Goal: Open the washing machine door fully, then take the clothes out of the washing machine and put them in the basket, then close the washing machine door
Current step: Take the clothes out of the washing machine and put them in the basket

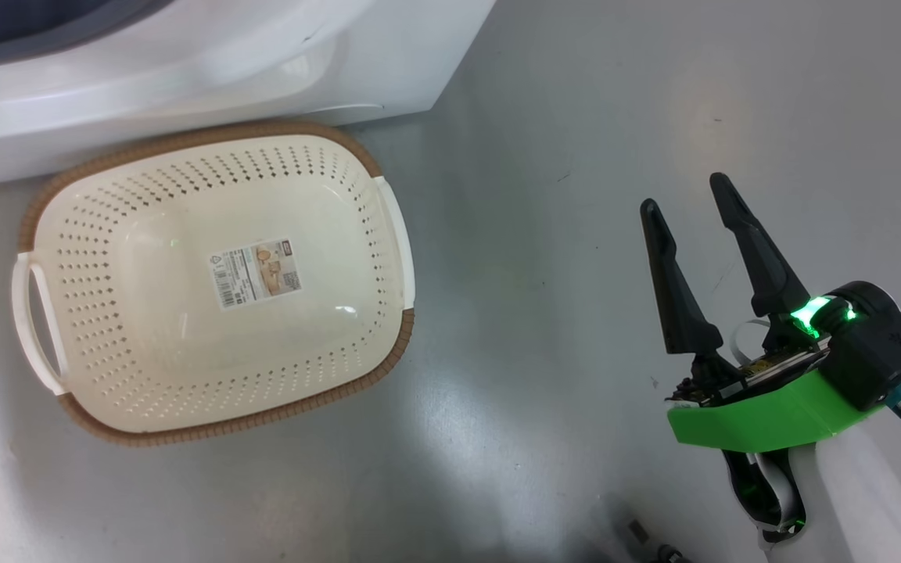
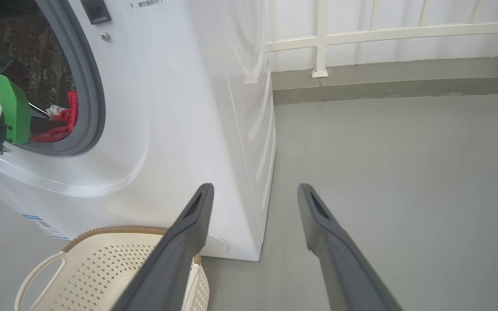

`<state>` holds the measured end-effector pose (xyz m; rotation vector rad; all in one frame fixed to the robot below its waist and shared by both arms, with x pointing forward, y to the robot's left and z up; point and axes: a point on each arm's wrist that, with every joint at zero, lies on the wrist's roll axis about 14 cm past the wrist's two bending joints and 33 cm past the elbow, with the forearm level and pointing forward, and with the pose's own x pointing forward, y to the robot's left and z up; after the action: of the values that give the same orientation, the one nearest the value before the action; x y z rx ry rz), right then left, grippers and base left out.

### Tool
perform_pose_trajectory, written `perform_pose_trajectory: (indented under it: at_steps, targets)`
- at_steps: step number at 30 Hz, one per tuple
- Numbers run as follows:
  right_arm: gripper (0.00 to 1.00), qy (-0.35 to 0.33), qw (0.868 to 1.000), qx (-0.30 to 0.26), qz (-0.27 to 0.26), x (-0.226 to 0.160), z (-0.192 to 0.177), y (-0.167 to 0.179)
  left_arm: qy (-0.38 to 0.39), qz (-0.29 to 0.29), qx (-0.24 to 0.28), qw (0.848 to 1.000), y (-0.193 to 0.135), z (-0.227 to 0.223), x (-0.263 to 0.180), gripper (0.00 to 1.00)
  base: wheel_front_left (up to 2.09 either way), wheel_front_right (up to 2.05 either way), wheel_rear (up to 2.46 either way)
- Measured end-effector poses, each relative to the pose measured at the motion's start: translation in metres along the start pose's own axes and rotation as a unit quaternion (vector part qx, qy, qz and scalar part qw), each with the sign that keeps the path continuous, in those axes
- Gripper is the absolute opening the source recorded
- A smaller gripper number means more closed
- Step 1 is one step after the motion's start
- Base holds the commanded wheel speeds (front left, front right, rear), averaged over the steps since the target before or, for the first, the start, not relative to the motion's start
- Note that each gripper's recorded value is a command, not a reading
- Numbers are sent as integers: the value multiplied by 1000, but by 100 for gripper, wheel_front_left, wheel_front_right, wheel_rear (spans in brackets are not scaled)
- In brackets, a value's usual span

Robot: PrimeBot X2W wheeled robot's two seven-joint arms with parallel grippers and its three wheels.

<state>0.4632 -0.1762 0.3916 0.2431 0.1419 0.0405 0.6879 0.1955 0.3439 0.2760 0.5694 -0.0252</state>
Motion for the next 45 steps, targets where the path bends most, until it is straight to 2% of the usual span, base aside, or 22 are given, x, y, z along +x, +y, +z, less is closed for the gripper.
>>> perform_pose_trajectory:
  at_steps: [7, 15, 26, 39, 45]
  targets:
    - [100, 1, 1000, 2, 2, 1, -1, 1, -19, -6, -14, 1000, 0, 9, -4, 0, 0, 0, 0]
    - [100, -4, 1000, 3, 5, 2, 3, 4, -80, -12, -44, 996, -2, 27, -16, 0, 0, 0, 0]
    - [100, -25, 1000, 6, 16, 4, 18, 13, -218, -14, -94, 971, 1, 48, -57, 0, 0, 0, 0]
    - [100, -49, 998, 8, 36, -6, 41, 31, -293, -15, -151, 944, 12, 60, -129, 0, 0, 0, 0]
    - [100, -61, 997, 6, 41, -15, 53, 36, -298, -25, -144, 943, 5, 50, -161, 0, 0, 0, 0]
